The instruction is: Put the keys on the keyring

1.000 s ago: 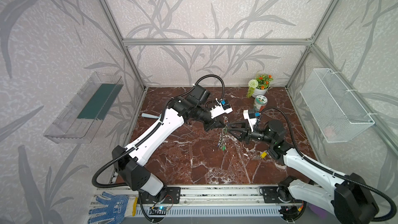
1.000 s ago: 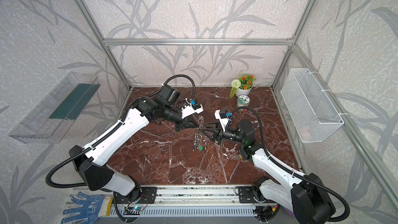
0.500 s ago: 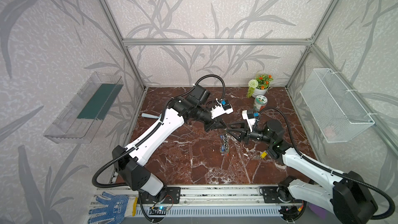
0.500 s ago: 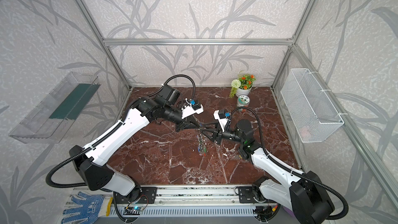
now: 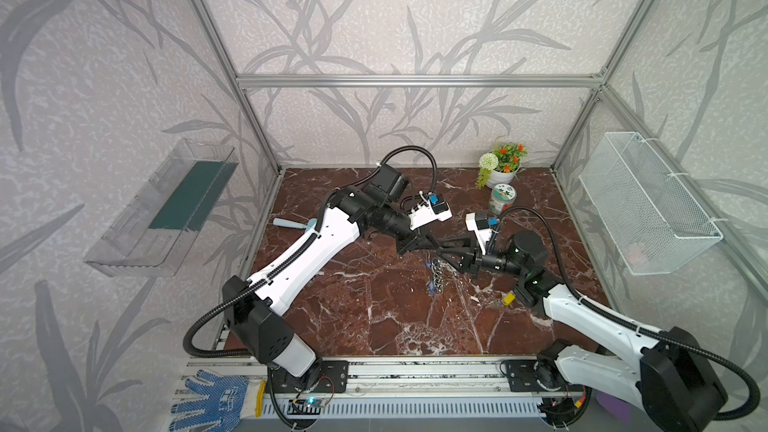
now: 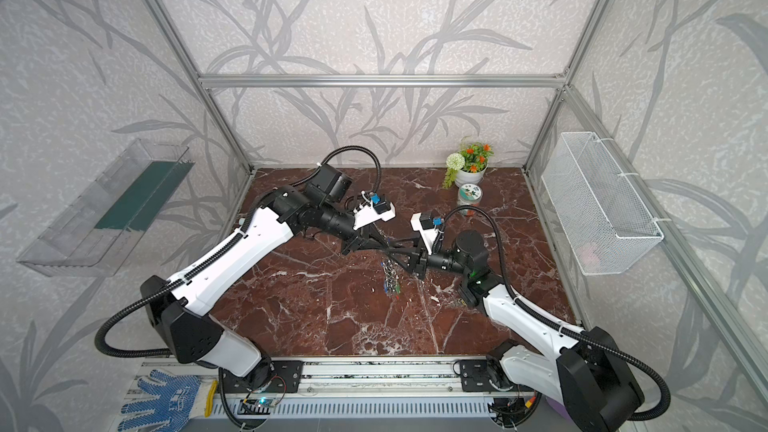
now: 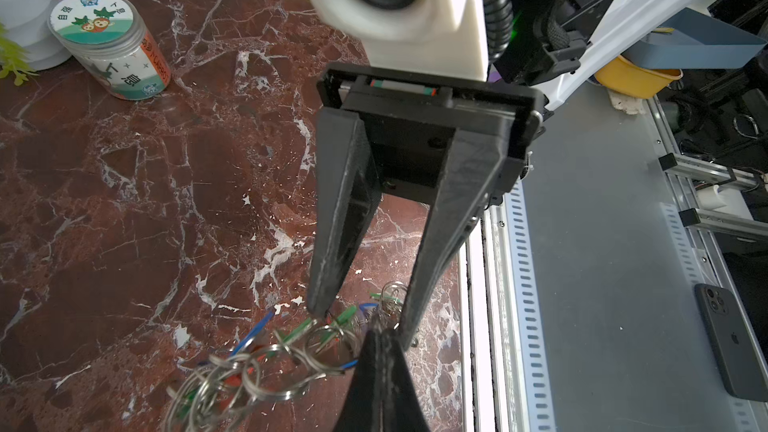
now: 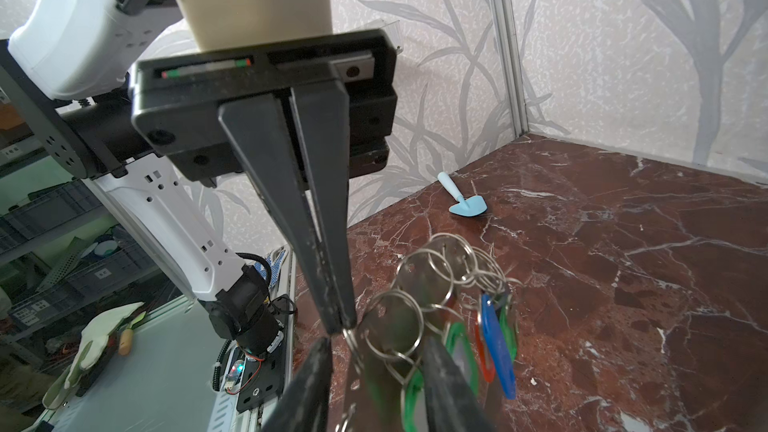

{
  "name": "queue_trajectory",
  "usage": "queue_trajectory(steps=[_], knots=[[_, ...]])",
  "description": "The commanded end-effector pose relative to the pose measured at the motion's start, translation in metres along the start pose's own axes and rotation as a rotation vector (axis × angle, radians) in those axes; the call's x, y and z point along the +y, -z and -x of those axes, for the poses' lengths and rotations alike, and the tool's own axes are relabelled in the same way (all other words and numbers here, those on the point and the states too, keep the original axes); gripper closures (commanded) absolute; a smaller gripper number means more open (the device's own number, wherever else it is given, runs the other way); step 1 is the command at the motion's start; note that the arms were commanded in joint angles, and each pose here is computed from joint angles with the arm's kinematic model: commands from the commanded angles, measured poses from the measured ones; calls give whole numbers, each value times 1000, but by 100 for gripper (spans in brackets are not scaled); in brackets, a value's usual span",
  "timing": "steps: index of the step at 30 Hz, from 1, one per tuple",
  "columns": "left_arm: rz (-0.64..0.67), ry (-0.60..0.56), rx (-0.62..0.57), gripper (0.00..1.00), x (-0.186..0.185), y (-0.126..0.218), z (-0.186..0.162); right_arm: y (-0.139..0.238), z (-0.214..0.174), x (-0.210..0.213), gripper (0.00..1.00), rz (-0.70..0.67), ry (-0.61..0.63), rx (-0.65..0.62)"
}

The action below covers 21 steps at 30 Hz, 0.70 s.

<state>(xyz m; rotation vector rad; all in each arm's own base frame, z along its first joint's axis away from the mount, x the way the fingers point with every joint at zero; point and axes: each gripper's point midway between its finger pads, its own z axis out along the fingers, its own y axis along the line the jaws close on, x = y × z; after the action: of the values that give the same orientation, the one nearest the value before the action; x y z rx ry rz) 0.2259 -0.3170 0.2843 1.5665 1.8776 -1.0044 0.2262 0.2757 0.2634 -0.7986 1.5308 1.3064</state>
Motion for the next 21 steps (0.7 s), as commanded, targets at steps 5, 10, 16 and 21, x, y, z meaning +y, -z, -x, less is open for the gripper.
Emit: queue_trajectory(steps=[5,10,16,21], knots=[[-53,-52,-34,100,-8,0,12,-4,19,10,71,45,42,-42],[-61,-43,-25,100,-6,-3,9,-4,16,9,84,47,37,-39],[-84,-36,-43,100,-9,-1,13,-5,14,8,100,49,27,-36],[-91,-18,-74,100,-9,4,18,-5,12,8,100,51,24,-36]])
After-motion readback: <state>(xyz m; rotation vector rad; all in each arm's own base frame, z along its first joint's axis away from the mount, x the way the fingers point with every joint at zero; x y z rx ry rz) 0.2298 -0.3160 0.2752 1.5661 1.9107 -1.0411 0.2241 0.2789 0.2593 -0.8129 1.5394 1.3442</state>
